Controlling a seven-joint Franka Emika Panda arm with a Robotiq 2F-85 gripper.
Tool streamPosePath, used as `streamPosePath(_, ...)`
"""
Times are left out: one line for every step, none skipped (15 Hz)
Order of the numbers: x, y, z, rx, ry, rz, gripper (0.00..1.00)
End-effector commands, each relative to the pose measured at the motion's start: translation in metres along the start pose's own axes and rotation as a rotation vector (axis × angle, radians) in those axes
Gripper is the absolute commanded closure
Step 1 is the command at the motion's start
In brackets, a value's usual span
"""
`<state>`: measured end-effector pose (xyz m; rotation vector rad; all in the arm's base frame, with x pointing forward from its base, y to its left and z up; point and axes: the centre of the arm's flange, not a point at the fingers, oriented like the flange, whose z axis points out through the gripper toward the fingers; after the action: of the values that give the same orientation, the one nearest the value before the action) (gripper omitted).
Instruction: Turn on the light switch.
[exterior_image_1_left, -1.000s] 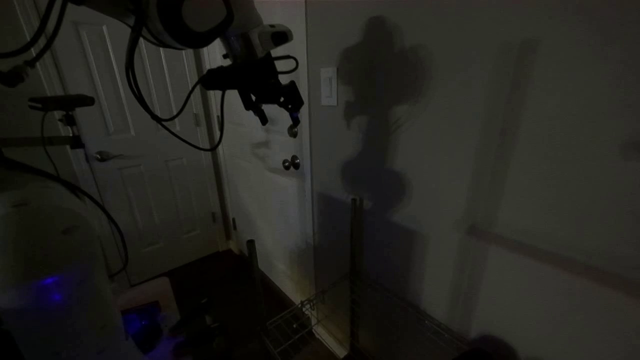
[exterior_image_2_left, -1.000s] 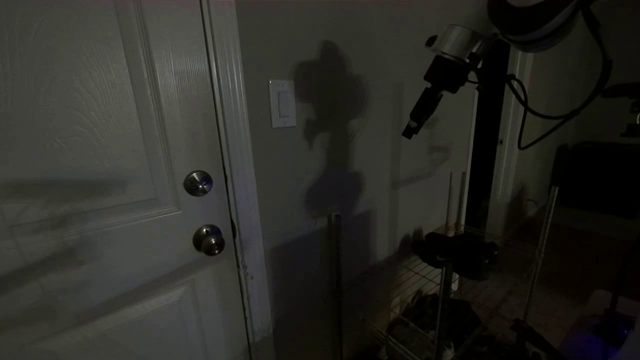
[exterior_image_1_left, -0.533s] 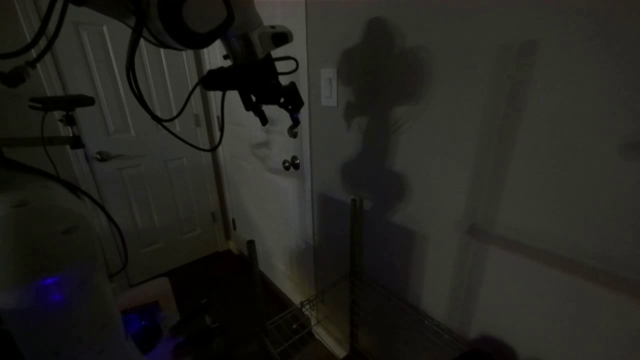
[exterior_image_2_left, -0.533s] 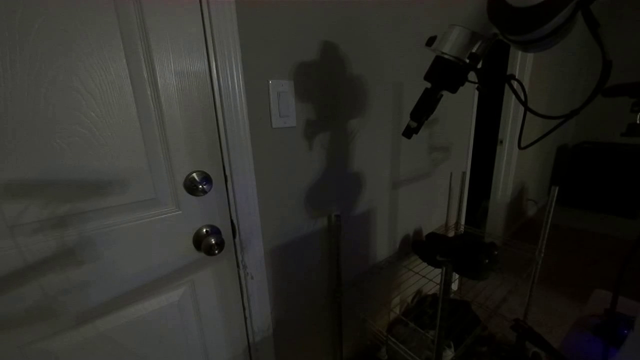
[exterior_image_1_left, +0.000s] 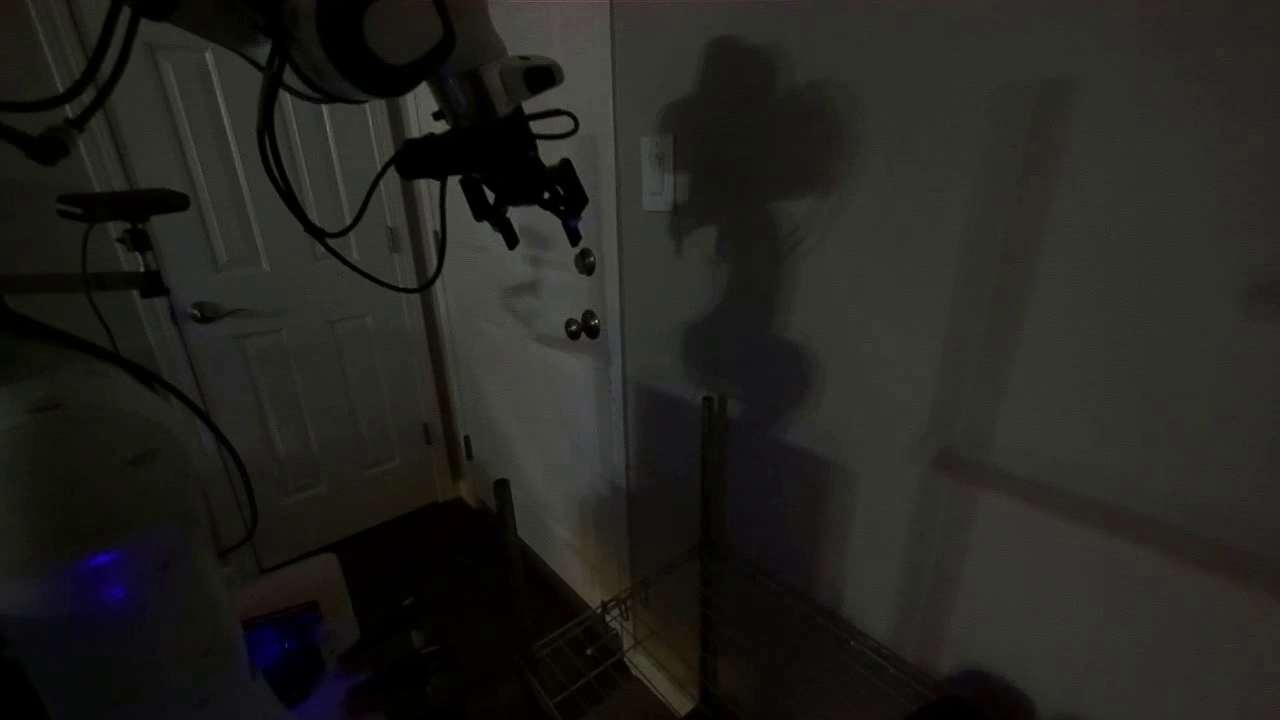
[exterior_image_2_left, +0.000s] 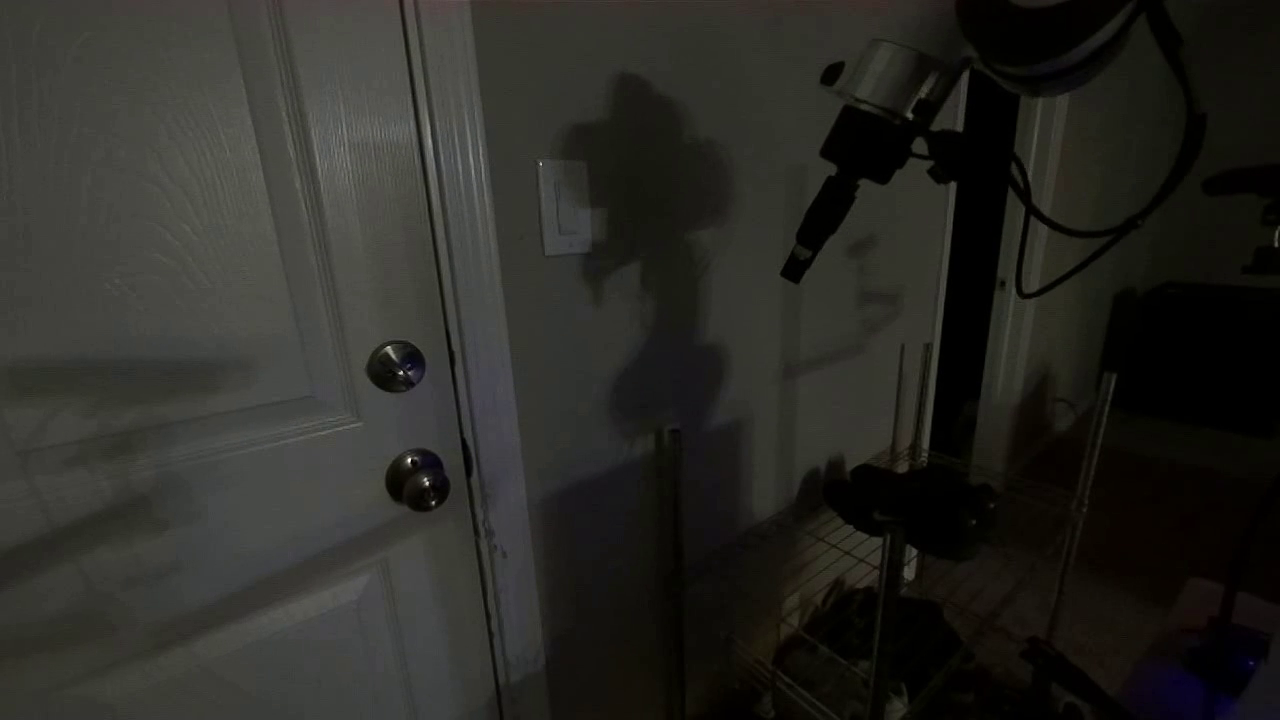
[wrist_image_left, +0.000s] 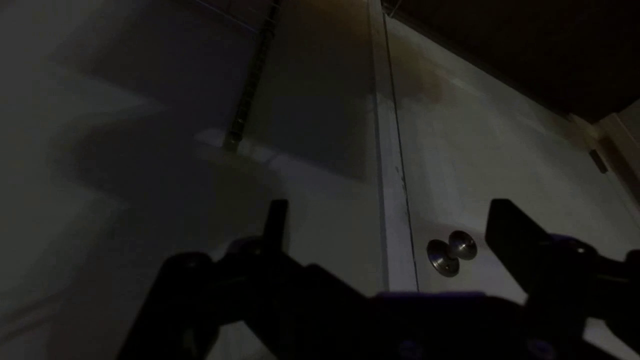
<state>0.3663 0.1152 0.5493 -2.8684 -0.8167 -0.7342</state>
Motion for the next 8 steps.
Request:
streamPosePath(0.043,-0.020,0.012,-0.017,-0.001,-0.049,0.00)
streamPosePath(0.051,-0.026,0.012,-0.021,0.002,-0.065,0.00)
streamPosePath(0.065,-0.031,0.014,-0.032,0.012,-0.076,0.00)
streamPosePath(0.074,-0.035,0.015,-0.037,0.020,-0.087,0.02)
streamPosePath(0.087,-0.038,0.016,-0.041,0.036,-0.088,0.26)
streamPosePath(0.096,-0.040,0.016,-0.039,0.049,-0.088,0.27)
streamPosePath(0.107,-0.040,0.018,-0.049,0.066,-0.083,0.32)
streamPosePath(0.115,-0.040,0.020,-0.053,0.082,-0.081,0.40)
